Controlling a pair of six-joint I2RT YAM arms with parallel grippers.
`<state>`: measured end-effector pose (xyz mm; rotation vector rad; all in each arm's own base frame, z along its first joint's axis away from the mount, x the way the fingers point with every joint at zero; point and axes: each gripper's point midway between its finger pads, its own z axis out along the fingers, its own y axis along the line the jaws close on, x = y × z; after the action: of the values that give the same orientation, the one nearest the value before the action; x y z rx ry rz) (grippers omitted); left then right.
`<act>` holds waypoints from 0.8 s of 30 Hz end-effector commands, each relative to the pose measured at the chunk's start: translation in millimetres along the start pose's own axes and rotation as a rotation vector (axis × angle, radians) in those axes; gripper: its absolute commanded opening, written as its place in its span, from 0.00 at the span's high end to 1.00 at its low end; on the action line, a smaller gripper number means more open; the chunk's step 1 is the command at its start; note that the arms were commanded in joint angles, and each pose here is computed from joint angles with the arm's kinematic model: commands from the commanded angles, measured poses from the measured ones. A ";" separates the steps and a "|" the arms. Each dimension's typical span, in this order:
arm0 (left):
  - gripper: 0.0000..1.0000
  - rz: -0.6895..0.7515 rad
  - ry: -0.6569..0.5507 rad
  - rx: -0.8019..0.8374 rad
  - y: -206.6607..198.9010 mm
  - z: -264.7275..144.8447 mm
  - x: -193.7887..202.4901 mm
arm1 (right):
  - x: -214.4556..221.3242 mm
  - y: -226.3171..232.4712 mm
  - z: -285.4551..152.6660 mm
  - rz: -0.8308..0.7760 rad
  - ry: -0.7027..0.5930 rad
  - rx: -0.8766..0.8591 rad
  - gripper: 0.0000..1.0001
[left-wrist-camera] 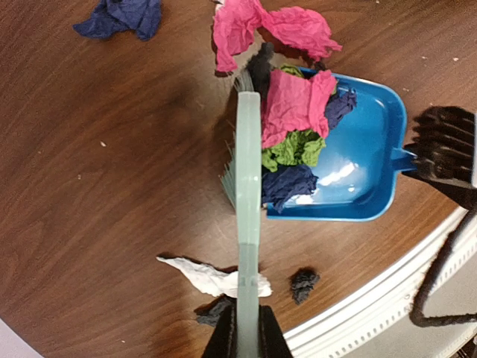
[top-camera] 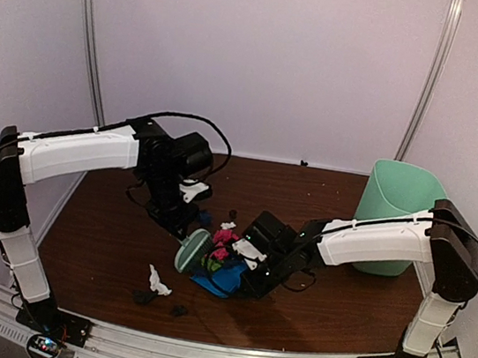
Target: Sweep away the paper scraps from the table
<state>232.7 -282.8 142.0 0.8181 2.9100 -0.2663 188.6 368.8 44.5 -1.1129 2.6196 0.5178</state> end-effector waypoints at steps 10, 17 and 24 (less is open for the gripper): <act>1.00 -0.076 0.022 0.190 -44.0 -40.9 10.6 | -2.3 2.7 4.4 0.010 -0.053 -0.040 1.00; 1.00 -0.095 -0.007 0.125 -34.1 -62.1 8.9 | 8.8 0.4 8.2 0.014 -0.069 -0.051 1.00; 1.00 -0.118 -0.057 0.133 -33.2 -79.5 9.5 | 13.3 -5.0 6.8 0.014 -0.099 -0.033 1.00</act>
<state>205.3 -297.1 198.9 0.6900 2.9678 -0.4754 183.4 367.4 31.2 -1.0793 2.5466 0.6170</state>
